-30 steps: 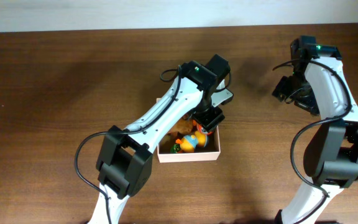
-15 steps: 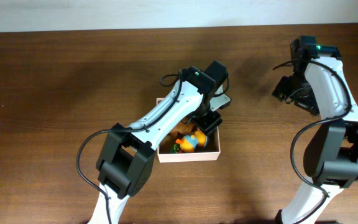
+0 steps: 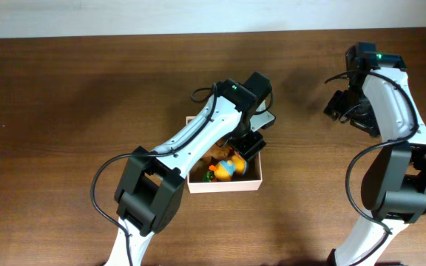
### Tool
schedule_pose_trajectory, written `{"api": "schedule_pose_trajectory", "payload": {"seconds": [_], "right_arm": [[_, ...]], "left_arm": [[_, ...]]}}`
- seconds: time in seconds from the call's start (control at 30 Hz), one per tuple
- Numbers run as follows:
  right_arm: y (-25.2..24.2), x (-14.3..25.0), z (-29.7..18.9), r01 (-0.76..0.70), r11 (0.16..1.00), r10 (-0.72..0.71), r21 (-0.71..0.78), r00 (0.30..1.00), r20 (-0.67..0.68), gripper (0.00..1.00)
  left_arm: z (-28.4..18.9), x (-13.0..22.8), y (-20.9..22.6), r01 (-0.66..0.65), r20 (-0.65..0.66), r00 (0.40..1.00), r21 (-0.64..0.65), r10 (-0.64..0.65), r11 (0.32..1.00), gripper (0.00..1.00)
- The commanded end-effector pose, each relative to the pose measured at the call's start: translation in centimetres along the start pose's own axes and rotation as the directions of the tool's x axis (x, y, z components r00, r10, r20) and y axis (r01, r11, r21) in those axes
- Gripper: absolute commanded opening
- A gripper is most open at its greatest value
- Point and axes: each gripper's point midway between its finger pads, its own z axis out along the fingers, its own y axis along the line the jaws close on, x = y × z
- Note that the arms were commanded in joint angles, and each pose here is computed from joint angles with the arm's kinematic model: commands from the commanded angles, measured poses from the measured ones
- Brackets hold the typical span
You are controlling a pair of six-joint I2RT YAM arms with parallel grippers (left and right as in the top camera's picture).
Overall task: Pack container
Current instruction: 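Lower the red ball into the box beside the cube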
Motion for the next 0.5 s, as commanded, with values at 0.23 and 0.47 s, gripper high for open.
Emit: {"api": "schedule_pose_trajectory", "payload": {"seconds": [0.23,0.47], "right_arm": [[-0.2,-0.1,-0.1,-0.013,1.000,0.013,0.003,1.000,0.005,0.99],[-0.2,-0.1,-0.1,-0.013,1.000,0.013,0.003,1.000,0.005,0.99]], "left_arm": [[0.6,0.4,0.4,0.001,-0.012,1.000,-0.002,-0.001,1.000,0.74],[1.5,1.2,0.4,0.005,-0.039,0.999,0.003,-0.005,1.000,0.74]]}}
